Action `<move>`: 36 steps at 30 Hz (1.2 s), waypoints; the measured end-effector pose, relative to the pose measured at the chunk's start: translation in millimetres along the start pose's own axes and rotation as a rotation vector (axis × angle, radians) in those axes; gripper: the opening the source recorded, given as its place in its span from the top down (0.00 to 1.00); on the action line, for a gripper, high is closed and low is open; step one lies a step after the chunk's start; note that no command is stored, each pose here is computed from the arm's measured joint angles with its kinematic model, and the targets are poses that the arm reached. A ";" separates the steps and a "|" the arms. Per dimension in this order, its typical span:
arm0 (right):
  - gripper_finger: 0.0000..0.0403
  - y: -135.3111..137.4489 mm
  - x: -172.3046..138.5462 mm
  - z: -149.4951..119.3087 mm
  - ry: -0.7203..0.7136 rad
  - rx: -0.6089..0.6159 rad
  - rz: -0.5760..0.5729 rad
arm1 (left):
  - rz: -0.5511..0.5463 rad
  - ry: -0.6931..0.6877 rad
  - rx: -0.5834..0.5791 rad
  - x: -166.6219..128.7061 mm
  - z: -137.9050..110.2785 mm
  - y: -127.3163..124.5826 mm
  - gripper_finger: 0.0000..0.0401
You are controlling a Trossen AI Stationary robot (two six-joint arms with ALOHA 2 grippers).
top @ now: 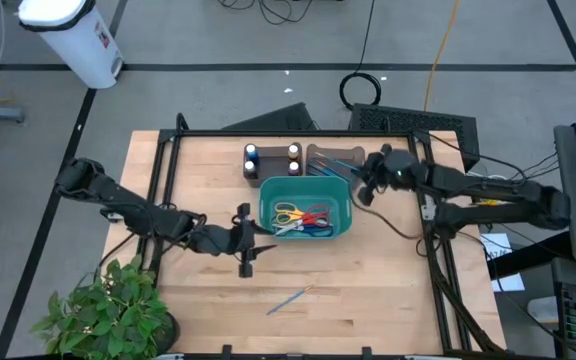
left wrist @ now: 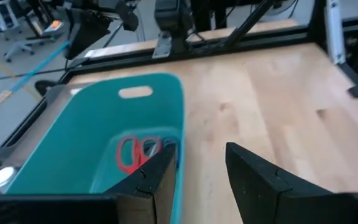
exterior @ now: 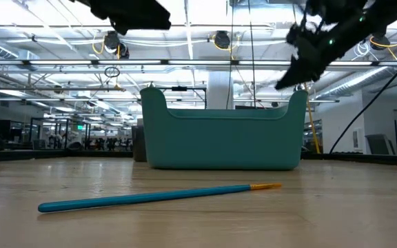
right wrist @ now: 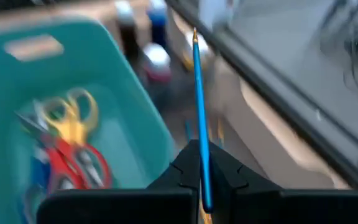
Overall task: Pick & Place Paint Supplies
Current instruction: Put the blue paint brush into the right black bin
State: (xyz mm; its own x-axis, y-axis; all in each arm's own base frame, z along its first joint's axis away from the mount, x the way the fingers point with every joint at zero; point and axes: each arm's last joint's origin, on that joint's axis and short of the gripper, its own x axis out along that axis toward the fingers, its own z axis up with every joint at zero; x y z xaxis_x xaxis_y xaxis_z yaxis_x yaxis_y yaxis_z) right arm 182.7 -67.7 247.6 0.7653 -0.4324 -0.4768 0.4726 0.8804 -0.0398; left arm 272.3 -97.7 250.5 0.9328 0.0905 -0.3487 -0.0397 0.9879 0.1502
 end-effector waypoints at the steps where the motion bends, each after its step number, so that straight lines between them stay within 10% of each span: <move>1: 1.00 -5.8 1.9 -2.0 0.037 0.013 -0.007 | 0.009 0.009 0.001 1.0 -0.7 2.5 0.63; 11: 1.00 -38.0 23.1 -20.9 0.257 0.094 -0.074 | 0.073 0.049 -0.042 9.0 -4.2 23.2 0.63; 36: 0.92 -39.9 70.9 -27.6 0.243 0.028 -0.022 | 0.092 0.057 -0.061 11.0 -4.9 29.0 0.63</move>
State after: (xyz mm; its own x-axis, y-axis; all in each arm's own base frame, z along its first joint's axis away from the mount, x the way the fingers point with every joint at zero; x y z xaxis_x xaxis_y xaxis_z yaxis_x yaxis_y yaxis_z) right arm 206.1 -128.1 191.2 0.6287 -0.3890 -0.6734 0.5028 0.8639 -0.0296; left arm 279.6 -67.4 246.5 0.9025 0.1864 -0.3883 -0.1474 0.9807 0.1282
